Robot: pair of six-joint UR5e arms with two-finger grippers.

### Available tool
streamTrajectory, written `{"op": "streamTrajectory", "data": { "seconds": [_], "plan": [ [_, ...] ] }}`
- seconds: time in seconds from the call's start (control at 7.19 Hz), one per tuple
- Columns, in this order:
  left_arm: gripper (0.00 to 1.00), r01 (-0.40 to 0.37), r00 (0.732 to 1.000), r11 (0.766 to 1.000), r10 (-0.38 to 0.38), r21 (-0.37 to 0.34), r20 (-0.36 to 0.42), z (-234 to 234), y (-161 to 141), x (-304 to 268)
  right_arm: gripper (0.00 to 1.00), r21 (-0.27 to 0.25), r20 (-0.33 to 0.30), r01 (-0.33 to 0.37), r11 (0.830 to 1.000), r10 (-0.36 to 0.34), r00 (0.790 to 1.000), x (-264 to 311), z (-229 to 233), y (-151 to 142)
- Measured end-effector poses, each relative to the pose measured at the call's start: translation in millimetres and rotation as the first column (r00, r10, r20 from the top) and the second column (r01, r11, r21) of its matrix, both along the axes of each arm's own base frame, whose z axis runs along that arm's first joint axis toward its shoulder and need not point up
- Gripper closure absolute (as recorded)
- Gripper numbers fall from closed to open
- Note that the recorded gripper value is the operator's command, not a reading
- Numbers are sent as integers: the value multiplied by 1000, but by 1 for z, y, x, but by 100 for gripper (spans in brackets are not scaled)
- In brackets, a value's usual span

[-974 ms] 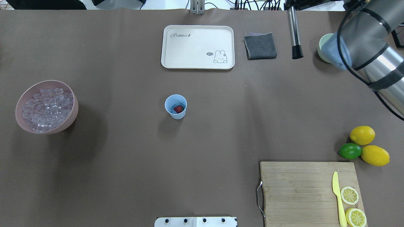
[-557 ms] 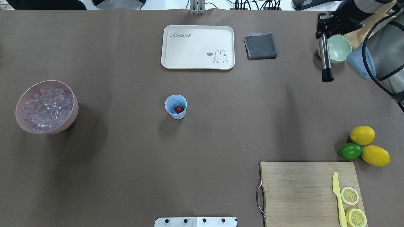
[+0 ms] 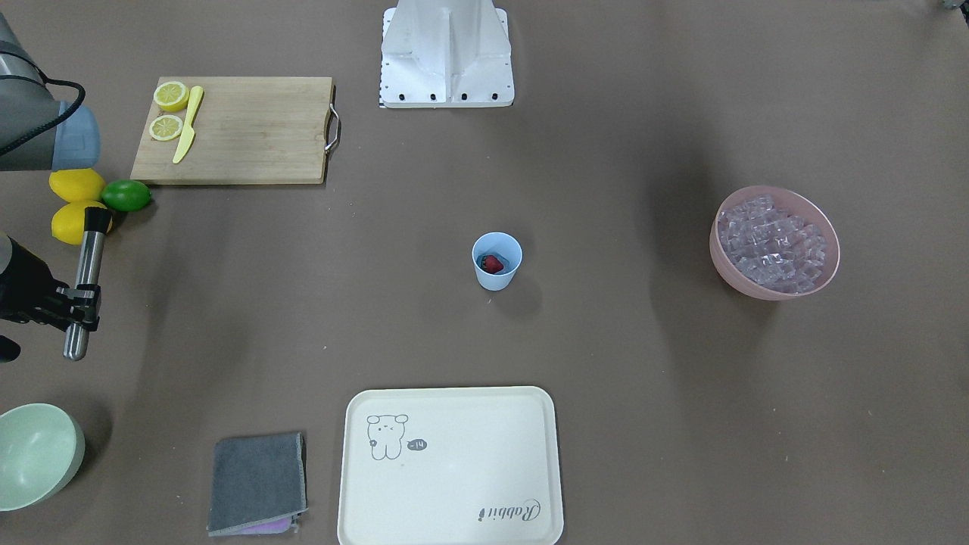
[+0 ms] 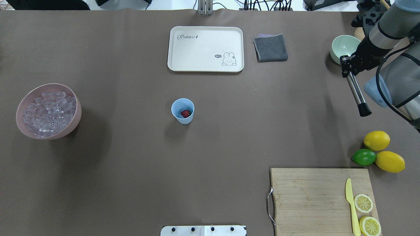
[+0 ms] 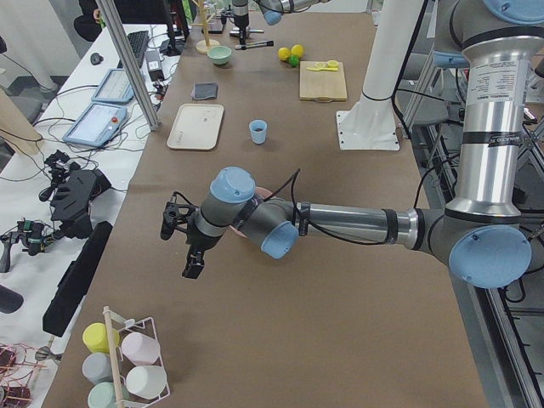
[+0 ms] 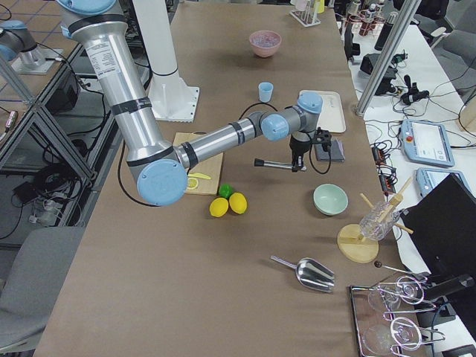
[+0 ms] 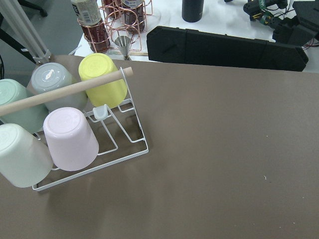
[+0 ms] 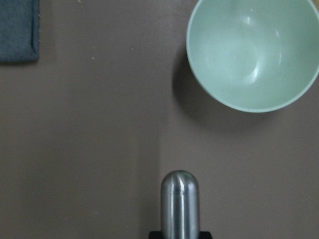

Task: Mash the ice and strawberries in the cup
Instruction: 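Lower the muddler upright onto the table and open the right gripper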

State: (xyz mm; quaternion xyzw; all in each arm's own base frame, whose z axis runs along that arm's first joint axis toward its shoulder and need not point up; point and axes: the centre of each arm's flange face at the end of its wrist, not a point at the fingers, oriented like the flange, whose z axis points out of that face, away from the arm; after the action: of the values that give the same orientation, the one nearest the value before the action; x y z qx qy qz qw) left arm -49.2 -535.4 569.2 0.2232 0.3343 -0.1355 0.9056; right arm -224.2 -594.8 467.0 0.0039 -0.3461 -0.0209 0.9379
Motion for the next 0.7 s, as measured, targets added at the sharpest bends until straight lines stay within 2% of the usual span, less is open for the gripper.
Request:
{"op": "streamTrajectory", "data": {
  "seconds": [0.28, 0.56, 0.7],
  "plan": [
    [2, -32, 999, 999, 32, 19, 3, -10, -11, 17, 100, -31, -14, 32, 999, -33, 999, -3, 28, 4],
    [2, -43, 999, 999, 43, 26, 3, -14, -15, 23, 100, -64, -18, -22, 998, 20, 1000, -3, 36, 6],
    [2, -44, 999, 999, 44, 28, 3, -15, -15, 24, 100, -59, -16, -60, 996, 59, 998, -3, 43, 9]
  ]
}}
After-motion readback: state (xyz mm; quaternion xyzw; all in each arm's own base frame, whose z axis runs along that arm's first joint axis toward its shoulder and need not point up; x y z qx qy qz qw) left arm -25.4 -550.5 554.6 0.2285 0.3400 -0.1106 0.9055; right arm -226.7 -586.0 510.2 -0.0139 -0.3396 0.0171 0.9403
